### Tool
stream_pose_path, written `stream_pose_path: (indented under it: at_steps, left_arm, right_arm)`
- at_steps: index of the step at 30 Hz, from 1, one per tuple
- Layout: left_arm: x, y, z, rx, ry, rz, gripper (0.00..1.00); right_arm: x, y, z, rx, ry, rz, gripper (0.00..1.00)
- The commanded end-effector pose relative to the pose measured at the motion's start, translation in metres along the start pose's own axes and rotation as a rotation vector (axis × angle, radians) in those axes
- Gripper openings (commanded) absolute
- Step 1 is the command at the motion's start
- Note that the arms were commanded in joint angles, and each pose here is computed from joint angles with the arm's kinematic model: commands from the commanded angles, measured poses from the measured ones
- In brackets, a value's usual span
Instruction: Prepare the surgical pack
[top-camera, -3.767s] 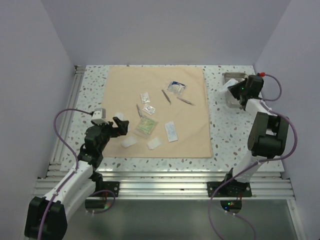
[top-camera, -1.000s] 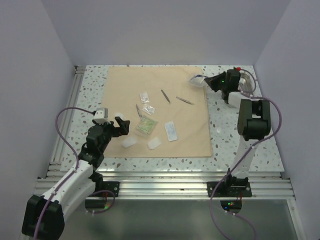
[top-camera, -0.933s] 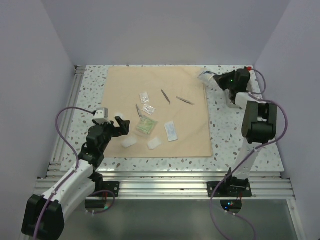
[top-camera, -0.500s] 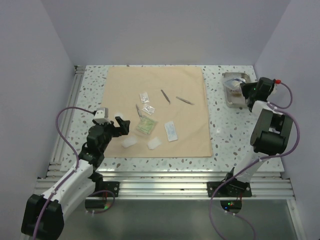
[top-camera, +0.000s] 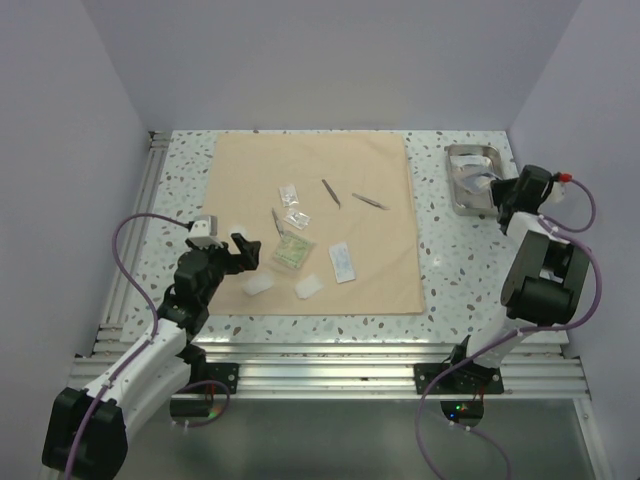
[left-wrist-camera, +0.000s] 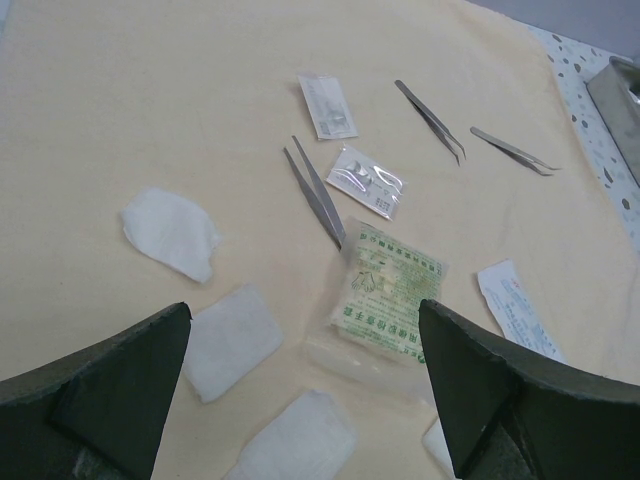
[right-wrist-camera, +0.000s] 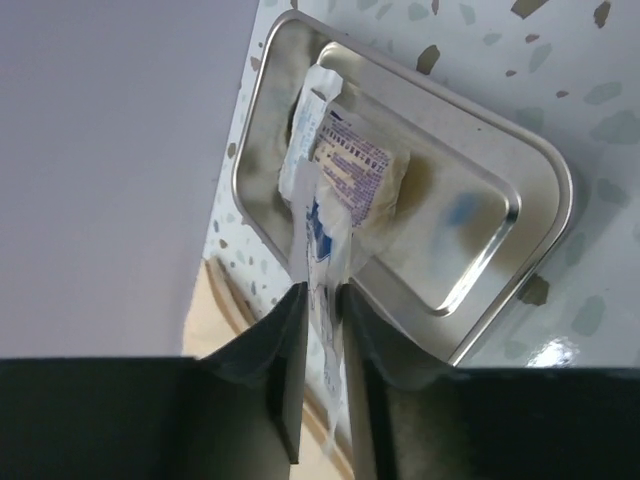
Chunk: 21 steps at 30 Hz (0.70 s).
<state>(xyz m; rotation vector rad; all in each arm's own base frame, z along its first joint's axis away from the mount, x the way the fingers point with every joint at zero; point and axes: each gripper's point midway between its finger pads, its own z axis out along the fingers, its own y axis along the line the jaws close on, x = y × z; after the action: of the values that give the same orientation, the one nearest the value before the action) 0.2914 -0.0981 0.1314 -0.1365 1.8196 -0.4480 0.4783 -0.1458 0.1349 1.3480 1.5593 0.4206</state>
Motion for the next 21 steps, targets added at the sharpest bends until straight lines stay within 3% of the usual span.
stream_pose_path:
  at_steps: [1, 2, 4, 13, 16, 21]
  left_arm:
    - [-0.022, -0.008, 0.001, 0.014, -0.054, 0.023, 1.0]
    - [-0.021, -0.008, 0.001, 0.014, -0.053, 0.023, 1.0]
    - [-0.021, -0.008, 0.001, 0.015, -0.052, 0.022, 1.0]
    - [-0.021, -0.008, 0.001, 0.013, -0.053, 0.025, 1.0]
    - [-0.021, -0.009, 0.001, 0.015, -0.052, 0.025, 1.0]
    - [-0.02, -0.008, 0.002, 0.009, -0.05, 0.027, 1.0]
  right_arm:
    - [-0.012, 0.004, -0.009, -0.004, -0.051, -0.043, 0.28]
    - [-0.012, 0.004, -0.012, -0.005, -0.052, -0.047, 0.46]
    - [-0.013, 0.005, -0.02, -0.01, -0.057, -0.047, 0.51]
    - [0.001, 0.001, -0.069, -0.012, -0.001, -0.093, 0.49]
    - [0.029, 0.022, -0.08, -0.113, 0.111, -0.154, 0.39]
    - [0.101, 0.044, -0.113, -0.216, 0.28, -0.332, 0.46]
